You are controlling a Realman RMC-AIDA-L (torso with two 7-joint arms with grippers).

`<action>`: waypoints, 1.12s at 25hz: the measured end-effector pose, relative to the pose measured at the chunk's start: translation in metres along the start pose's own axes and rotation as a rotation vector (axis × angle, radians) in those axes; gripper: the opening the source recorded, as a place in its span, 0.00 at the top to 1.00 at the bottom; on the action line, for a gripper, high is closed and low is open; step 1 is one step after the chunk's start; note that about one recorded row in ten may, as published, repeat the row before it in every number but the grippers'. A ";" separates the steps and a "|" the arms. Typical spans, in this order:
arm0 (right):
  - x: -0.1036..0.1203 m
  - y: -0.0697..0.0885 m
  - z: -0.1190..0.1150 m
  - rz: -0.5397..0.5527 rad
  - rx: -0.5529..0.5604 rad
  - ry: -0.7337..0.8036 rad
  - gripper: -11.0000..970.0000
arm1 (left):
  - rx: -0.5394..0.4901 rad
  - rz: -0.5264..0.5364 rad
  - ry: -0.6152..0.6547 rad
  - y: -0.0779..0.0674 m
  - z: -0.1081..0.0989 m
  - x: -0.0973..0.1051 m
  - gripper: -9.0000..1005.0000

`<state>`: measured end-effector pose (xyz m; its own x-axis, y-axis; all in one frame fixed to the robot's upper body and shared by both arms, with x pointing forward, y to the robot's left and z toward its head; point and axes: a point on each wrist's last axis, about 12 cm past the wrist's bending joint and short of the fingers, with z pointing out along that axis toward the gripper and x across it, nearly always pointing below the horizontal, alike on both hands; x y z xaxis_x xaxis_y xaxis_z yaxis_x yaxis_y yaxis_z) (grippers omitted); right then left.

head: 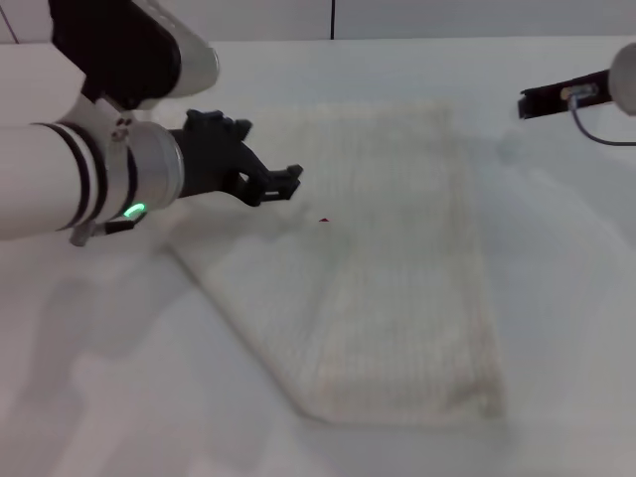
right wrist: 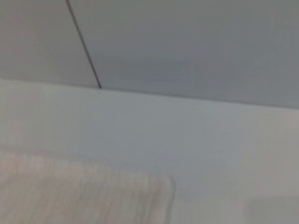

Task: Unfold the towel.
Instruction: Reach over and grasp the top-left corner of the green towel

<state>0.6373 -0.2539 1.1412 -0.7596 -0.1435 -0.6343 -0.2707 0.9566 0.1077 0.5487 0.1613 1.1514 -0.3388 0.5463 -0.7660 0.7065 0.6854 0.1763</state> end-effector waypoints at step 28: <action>-0.009 0.043 0.040 -0.103 -0.058 0.134 0.99 | 0.114 0.062 0.068 -0.038 0.044 0.016 0.22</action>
<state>0.6568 -0.2015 1.1208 -0.7971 -0.2766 -0.5368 -0.3822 0.9193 0.0939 0.5431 0.1227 1.1055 -0.3310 0.6196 -0.7117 0.7918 0.5926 0.1477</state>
